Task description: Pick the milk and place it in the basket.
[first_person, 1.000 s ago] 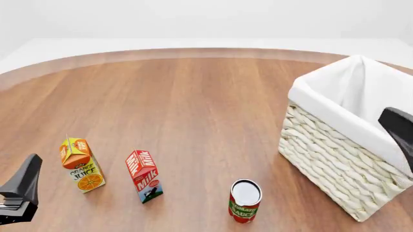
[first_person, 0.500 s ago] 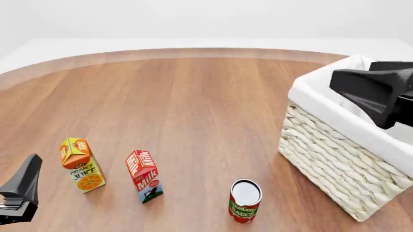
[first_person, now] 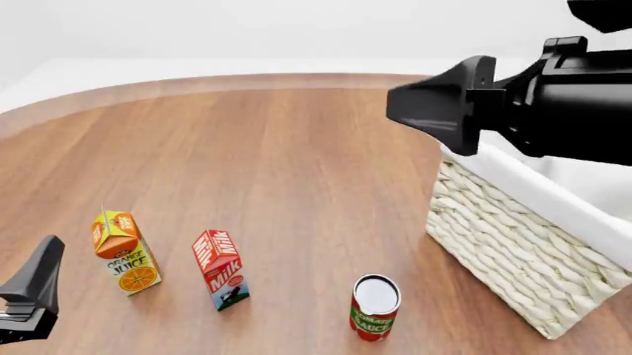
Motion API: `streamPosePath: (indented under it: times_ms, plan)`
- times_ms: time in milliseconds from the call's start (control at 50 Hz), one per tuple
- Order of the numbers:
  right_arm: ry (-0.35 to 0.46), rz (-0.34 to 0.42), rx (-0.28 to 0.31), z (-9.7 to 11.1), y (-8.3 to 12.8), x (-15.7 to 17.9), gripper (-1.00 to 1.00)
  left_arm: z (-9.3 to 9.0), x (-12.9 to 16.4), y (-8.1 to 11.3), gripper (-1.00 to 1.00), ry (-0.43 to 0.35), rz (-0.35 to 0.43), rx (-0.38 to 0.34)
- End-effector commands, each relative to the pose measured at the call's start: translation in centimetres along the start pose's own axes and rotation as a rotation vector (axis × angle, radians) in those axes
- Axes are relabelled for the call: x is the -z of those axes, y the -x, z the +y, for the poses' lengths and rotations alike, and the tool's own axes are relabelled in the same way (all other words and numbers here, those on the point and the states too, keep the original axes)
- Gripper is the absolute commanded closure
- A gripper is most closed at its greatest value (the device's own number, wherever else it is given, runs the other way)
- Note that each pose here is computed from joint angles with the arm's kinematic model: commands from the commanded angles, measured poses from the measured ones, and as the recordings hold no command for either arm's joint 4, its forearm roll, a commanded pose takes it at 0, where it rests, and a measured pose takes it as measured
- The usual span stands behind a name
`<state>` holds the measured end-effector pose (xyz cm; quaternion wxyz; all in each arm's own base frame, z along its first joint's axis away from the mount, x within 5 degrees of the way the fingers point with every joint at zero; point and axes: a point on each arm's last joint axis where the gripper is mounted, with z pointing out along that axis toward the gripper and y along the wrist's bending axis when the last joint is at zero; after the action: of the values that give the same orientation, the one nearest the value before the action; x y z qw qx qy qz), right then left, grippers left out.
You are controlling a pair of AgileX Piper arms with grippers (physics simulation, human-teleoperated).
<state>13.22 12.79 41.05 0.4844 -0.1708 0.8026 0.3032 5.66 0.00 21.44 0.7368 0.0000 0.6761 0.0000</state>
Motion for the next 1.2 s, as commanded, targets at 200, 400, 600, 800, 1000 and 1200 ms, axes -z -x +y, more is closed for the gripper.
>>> streamPosePath:
  times_ms: [200,400,600,800,1000,1200]
  plan:
    - [0.016,0.126,-0.192,1.8,-0.1,-4.8,-1.0,0.0,0.0,0.0,-1.0,0.0,0.0,0.0]
    - [-0.003,0.206,-0.195,2.8,0.0,-7.8,-1.0,0.0,0.0,0.0,-1.0,0.0,0.0,0.0]
    - [-0.033,0.269,-0.164,3.2,0.5,-9.9,-1.0,0.0,0.0,0.0,-1.0,0.0,0.0,0.0]
    - [-0.037,0.394,-0.126,5.3,-0.7,-13.7,-1.0,0.0,0.0,0.0,-1.0,0.0,0.0,0.0]
    - [-0.051,0.459,-0.121,6.3,-1.4,-16.0,-1.0,0.0,0.0,0.0,-1.0,0.0,0.0,0.0]
    - [-0.078,0.561,-0.068,7.6,-2.5,-20.0,-1.0,0.0,0.0,0.0,-1.0,0.0,0.0,0.0]
